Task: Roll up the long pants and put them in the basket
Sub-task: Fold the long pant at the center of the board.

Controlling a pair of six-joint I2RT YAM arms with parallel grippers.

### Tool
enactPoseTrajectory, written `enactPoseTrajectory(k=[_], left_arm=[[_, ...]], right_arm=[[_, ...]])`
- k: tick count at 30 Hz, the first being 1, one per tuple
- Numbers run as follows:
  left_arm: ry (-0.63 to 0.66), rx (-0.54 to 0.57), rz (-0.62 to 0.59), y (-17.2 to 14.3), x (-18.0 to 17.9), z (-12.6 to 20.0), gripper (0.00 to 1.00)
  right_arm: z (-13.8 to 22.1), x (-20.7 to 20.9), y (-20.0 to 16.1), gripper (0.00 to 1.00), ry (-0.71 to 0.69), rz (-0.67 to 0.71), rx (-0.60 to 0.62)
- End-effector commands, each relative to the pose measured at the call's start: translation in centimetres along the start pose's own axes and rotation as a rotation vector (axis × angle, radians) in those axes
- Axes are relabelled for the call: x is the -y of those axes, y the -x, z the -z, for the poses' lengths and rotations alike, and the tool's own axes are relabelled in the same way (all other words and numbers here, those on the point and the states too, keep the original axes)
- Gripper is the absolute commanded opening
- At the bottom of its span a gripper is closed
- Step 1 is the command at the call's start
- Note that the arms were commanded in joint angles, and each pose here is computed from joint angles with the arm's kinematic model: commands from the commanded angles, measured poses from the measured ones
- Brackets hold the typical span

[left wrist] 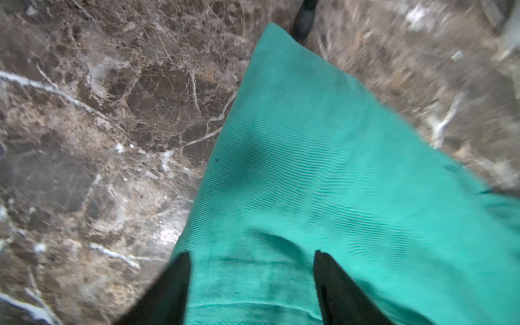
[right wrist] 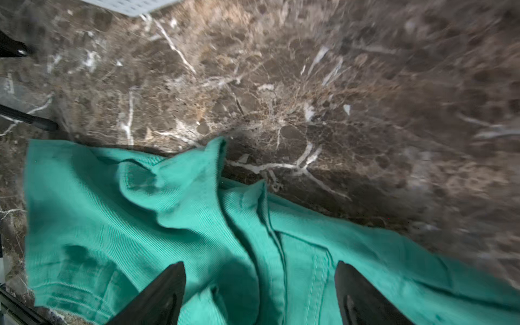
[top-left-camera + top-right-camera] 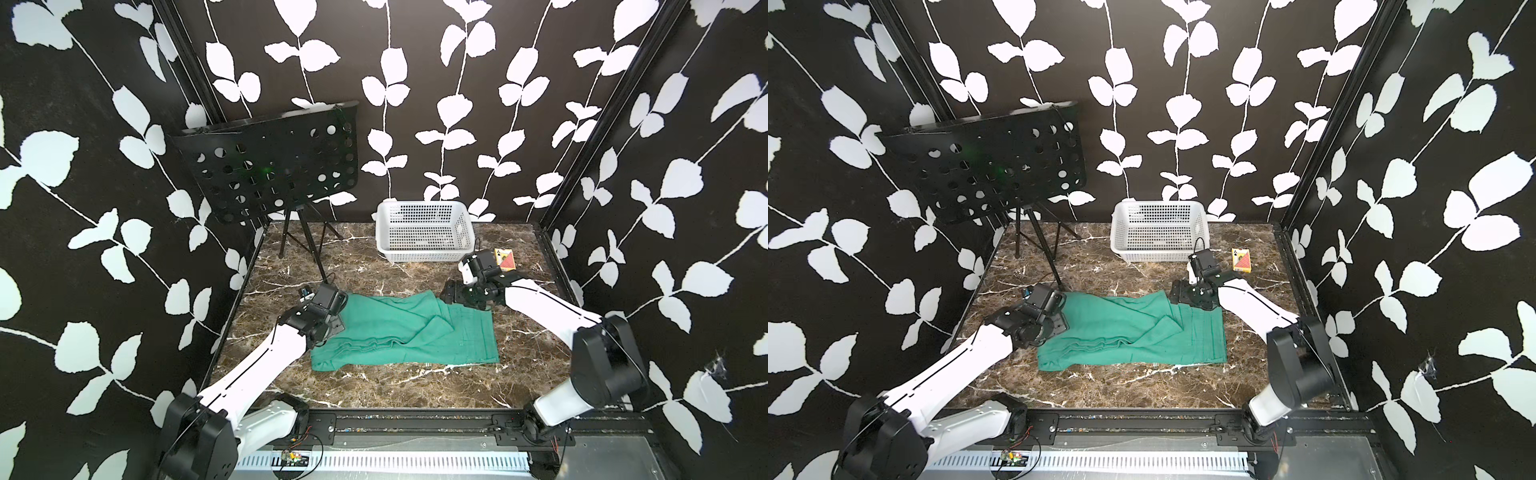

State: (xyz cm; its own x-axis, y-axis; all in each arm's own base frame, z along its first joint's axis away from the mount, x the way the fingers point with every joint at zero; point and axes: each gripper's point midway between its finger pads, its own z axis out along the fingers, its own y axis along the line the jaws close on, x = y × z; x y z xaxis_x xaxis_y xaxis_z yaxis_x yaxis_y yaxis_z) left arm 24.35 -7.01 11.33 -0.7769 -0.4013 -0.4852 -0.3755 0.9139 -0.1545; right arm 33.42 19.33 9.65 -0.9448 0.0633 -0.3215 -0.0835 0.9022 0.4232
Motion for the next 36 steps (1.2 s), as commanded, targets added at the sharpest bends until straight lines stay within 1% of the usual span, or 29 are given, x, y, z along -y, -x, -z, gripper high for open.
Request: enactPoseTrajectory(k=[1, 5, 6, 7, 9, 10, 13, 17, 19, 21, 23, 24, 27, 29, 31, 33, 34, 36], left_arm=[[-0.139, 0.043, -0.04, 1.6, 2.3, 2.4, 0.8], [-0.406, 0.047, -0.006, 2.1, 6.8, 4.3, 0.83], [-0.477, 0.055, -0.004, 2.3, 8.1, 4.8, 0.83], [-0.552, 0.064, -0.008, 2.5, 9.3, 5.5, 0.84], [-0.657, 0.073, -0.034, 2.8, 11.1, 6.6, 0.84], [-0.692, 0.073, -0.054, 2.8, 11.8, 6.9, 0.85], [-0.741, 0.04, -0.104, 2.4, 13.1, 7.1, 0.85], [-0.775, -0.002, -0.143, 1.7, 14.1, 6.8, 0.84], [-0.78, -0.011, -0.143, 1.5, 14.3, 6.5, 0.84], [-0.801, -0.016, -0.137, 1.4, 14.5, 6.6, 0.84], [-0.833, -0.012, -0.149, 1.3, 15.0, 7.1, 0.84], [-0.845, -0.006, -0.169, 1.2, 15.3, 7.4, 0.84], [-0.875, 0.035, -0.28, 0.8, 16.5, 8.7, 0.84], [-0.887, 0.063, -0.395, 0.0, 17.7, 9.7, 0.84], [-0.902, 0.066, -0.489, -1.1, 19.1, 10.1, 0.84], [-0.925, 0.067, -0.571, -2.0, 20.6, 10.3, 0.84], [-0.939, 0.071, -0.626, -3.0, 21.5, 10.6, 0.84], [-0.934, 0.12, -0.713, -3.7, 22.9, 10.4, 0.85]], right_arm=[[-1.1, -2.6, 1.7, 0.83, 0.123, 0.022, 0.002], [-3.2, -2.3, 1.0, 0.78, 0.121, 0.029, -0.043], [-3.7, -2.2, 0.9, 0.76, 0.127, 0.023, -0.048], [-4.0, -2.4, 0.8, 0.72, 0.145, 0.022, -0.053], [-4.7, -2.8, 0.6, 0.68, 0.173, 0.021, -0.068], [-4.9, -3.0, 0.6, 0.65, 0.187, 0.026, -0.067], [-5.0, -4.0, 0.8, 0.59, 0.222, 0.048, -0.069], [-5.1, -4.9, 1.2, 0.5, 0.243, 0.072, -0.056], [-5.3, -4.9, 1.2, 0.4, 0.241, 0.07, -0.057], [-5.4, -4.8, 1.1, 0.23, 0.233, 0.067, -0.058], [-4.8, -4.6, 1.0, 0.03, 0.223, 0.067, -0.041], [-4.3, -4.6, 1.1, 0.0, 0.218, 0.067, -0.029], [-2.0, -4.6, 1.2, 0.0, 0.197, 0.074, 0.015], [-0.3, -4.3, 1.1, 0.0, 0.165, 0.07, 0.043], [2.1, -4.1, 1.1, 0.0, 0.135, 0.064, 0.087], [3.7, -3.4, 0.7, 0.0, 0.098, 0.047, 0.105], [4.5, -3.2, 0.5, 0.0, 0.083, 0.039, 0.116], [5.9, -2.6, 0.2, 0.0, 0.057, 0.024, 0.133]])
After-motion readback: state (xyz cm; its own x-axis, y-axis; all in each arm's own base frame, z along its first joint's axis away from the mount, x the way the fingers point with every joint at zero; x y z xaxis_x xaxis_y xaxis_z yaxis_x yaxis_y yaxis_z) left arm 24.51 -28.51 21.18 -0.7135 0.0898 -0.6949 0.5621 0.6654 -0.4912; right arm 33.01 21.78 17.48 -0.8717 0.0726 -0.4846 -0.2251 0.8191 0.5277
